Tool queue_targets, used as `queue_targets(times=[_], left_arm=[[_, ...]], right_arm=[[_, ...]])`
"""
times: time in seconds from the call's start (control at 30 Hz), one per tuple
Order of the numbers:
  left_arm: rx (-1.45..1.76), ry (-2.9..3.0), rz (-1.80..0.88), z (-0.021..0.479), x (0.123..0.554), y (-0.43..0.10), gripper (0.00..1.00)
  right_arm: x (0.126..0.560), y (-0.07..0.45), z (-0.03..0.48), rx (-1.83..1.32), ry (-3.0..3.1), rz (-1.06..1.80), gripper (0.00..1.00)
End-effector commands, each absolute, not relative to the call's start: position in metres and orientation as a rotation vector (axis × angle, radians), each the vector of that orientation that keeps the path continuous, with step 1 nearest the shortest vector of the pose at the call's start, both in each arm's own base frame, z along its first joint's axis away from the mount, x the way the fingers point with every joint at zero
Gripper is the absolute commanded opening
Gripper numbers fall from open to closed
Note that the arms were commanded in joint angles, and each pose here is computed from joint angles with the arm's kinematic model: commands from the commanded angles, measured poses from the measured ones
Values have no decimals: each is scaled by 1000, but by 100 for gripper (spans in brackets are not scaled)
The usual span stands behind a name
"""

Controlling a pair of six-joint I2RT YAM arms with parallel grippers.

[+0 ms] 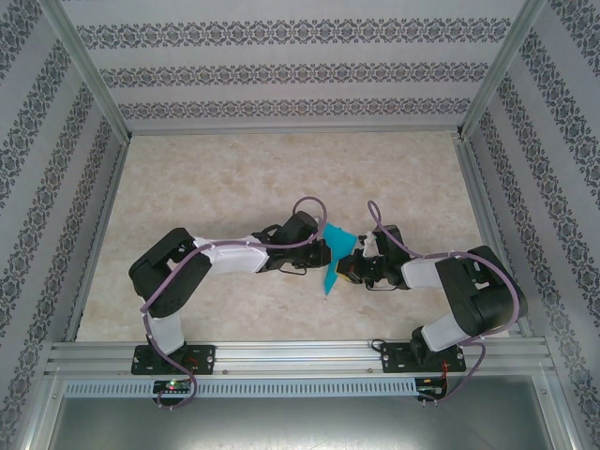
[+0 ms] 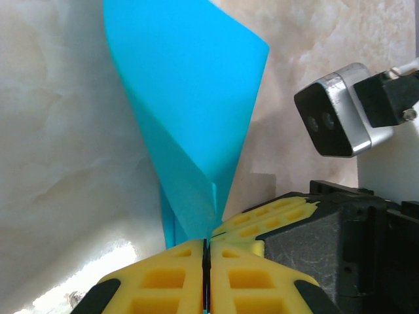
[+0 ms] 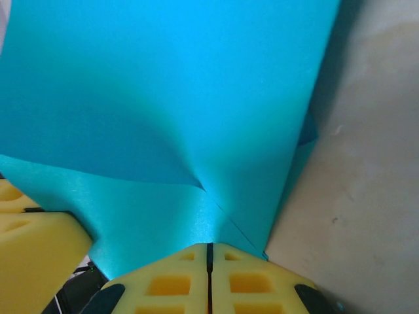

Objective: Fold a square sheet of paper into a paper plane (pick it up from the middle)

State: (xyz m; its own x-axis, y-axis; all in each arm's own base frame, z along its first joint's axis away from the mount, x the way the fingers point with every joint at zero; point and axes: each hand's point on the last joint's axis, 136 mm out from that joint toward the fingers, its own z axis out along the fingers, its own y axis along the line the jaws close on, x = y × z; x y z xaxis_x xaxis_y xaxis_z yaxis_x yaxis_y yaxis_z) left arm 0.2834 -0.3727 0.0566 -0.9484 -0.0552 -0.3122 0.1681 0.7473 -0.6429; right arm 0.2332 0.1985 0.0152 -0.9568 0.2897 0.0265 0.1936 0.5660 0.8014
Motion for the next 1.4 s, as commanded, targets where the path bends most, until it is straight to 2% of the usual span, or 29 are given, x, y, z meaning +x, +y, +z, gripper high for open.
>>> queue_targets(times=[0.0,0.77,0.93,1.37], left_arm=[[144,2658,-1013,55,281,-380,11],[191,2692,-982,42,278,-386,11],[203,2660,-987,52,279,-386,12],[237,2618,-901,71,284,-371,29]], right_arm=[[224,188,-14,449,2759,1213,7],[231,189,2,442,2708,1231,8],[232,186,3,446,2711,1216,8],[230,182,-4,458,2728,1197,8]])
